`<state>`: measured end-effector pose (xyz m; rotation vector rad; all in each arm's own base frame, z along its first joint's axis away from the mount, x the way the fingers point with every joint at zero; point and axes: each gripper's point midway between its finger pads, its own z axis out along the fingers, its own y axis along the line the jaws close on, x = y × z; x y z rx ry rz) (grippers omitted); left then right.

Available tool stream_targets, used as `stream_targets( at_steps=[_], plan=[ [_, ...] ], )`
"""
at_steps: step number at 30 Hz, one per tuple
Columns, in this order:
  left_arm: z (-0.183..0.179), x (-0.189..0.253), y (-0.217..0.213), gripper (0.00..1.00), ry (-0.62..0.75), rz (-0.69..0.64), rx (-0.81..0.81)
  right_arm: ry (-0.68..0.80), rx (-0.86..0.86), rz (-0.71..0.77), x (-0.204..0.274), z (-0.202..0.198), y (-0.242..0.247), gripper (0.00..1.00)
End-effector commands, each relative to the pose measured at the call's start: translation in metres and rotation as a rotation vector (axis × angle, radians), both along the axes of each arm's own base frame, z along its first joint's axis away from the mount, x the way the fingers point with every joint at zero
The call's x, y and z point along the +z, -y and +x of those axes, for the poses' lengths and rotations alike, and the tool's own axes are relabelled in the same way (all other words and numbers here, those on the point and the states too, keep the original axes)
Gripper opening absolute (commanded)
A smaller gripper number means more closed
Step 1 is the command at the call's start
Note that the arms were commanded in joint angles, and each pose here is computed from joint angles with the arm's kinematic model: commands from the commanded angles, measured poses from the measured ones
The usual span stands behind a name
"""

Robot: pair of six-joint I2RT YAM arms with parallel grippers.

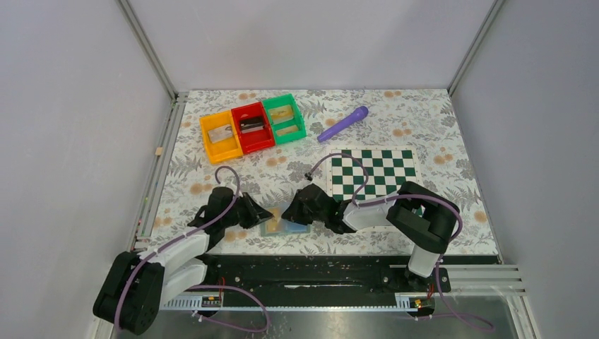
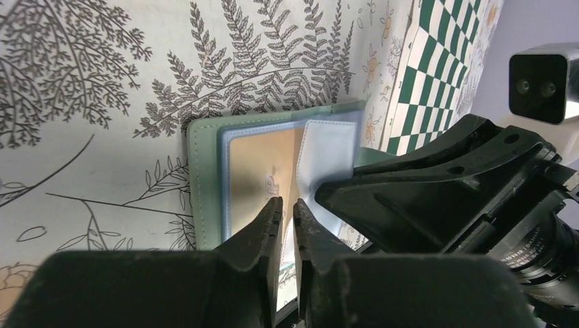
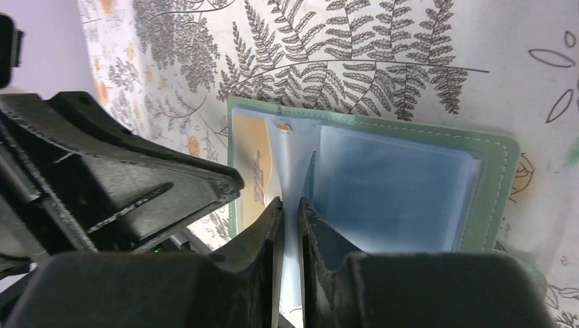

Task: Take the credit cards out of the card holder
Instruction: Remove the credit card from the card holder.

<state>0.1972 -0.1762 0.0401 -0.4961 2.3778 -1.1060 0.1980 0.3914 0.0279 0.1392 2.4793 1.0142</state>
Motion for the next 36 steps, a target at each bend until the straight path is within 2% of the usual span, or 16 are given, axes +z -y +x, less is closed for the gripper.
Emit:
stream_targets(
  at_steps=[1,10,15,17,21,23,31,36],
  plan=[
    [0.019,0.017,0.011,0.11,0.078,-0.013,-0.003,0.036,-0.009,0.233,0.050,0.008,-0.021,0.19],
    [0.019,0.006,0.018,0.10,0.042,0.026,-0.016,0.032,-0.012,0.250,0.049,0.007,-0.018,0.19],
    [0.018,0.010,0.026,0.10,0.048,0.000,-0.042,0.014,0.006,0.252,0.046,0.005,-0.020,0.20],
    [0.018,0.015,0.029,0.10,0.059,-0.017,-0.053,0.009,0.012,0.242,0.043,0.004,-0.020,0.26],
    [0.016,0.031,0.040,0.11,0.095,-0.076,-0.090,0.029,0.007,0.144,0.042,0.006,-0.009,0.50],
    [0.014,0.039,0.048,0.11,0.102,-0.114,-0.120,0.056,-0.021,0.086,0.046,0.011,0.002,0.55],
    [0.004,0.053,0.084,0.12,0.128,-0.172,-0.227,0.181,-0.096,-0.033,0.078,0.017,0.050,0.59],
    [0.001,0.051,0.098,0.13,0.101,-0.180,-0.280,0.224,-0.093,-0.030,0.095,0.014,0.062,0.57]
  ],
)
